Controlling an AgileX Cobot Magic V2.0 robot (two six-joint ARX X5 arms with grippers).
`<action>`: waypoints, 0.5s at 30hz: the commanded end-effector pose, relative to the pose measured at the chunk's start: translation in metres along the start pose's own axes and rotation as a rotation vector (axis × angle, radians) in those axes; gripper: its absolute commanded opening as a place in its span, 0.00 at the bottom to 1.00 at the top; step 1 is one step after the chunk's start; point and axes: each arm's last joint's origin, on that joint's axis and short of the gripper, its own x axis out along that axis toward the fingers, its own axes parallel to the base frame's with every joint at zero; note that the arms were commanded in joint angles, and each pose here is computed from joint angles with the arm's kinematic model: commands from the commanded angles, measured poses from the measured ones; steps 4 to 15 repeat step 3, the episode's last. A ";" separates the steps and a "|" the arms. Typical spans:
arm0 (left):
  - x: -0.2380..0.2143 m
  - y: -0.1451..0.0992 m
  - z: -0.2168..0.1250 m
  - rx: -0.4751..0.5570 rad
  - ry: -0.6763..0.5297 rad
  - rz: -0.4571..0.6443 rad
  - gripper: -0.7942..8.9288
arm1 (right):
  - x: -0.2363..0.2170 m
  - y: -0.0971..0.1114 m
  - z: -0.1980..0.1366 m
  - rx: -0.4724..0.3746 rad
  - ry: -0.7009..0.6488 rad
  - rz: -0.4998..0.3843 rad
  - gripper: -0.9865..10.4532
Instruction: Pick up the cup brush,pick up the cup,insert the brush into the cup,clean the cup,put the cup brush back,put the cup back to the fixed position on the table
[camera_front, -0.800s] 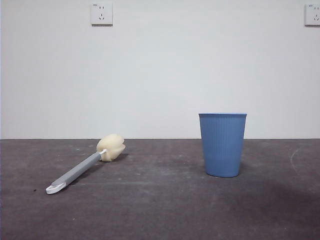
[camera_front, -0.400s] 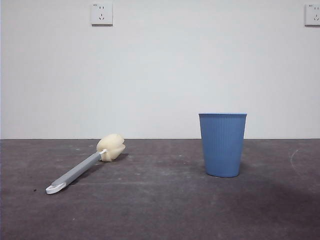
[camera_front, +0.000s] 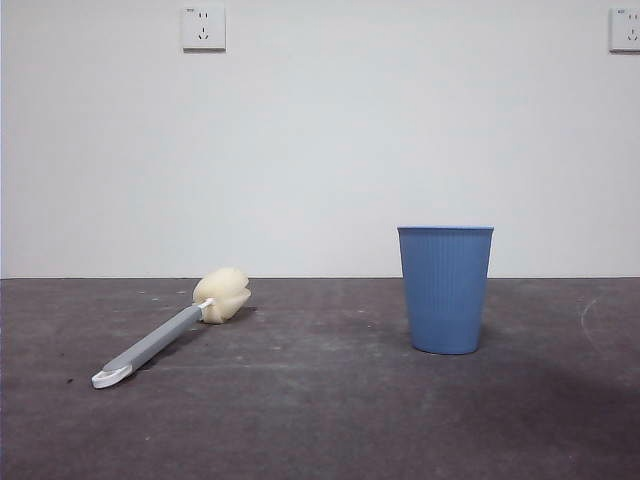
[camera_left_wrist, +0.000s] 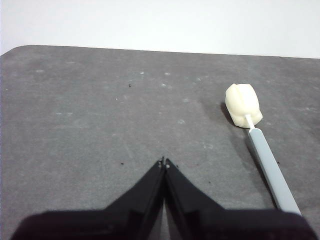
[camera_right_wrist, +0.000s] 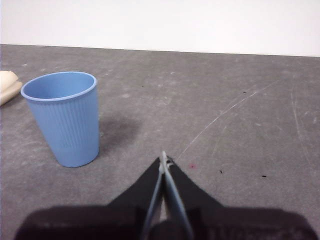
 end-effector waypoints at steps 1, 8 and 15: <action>0.001 0.001 -0.004 -0.004 0.009 0.002 0.08 | 0.001 0.000 -0.005 0.012 0.020 -0.002 0.09; 0.001 0.001 -0.004 -0.004 0.009 0.002 0.08 | 0.001 0.000 -0.005 0.011 0.020 -0.002 0.09; 0.001 0.001 -0.004 -0.004 0.009 0.002 0.08 | 0.001 0.000 -0.005 0.011 0.020 -0.002 0.09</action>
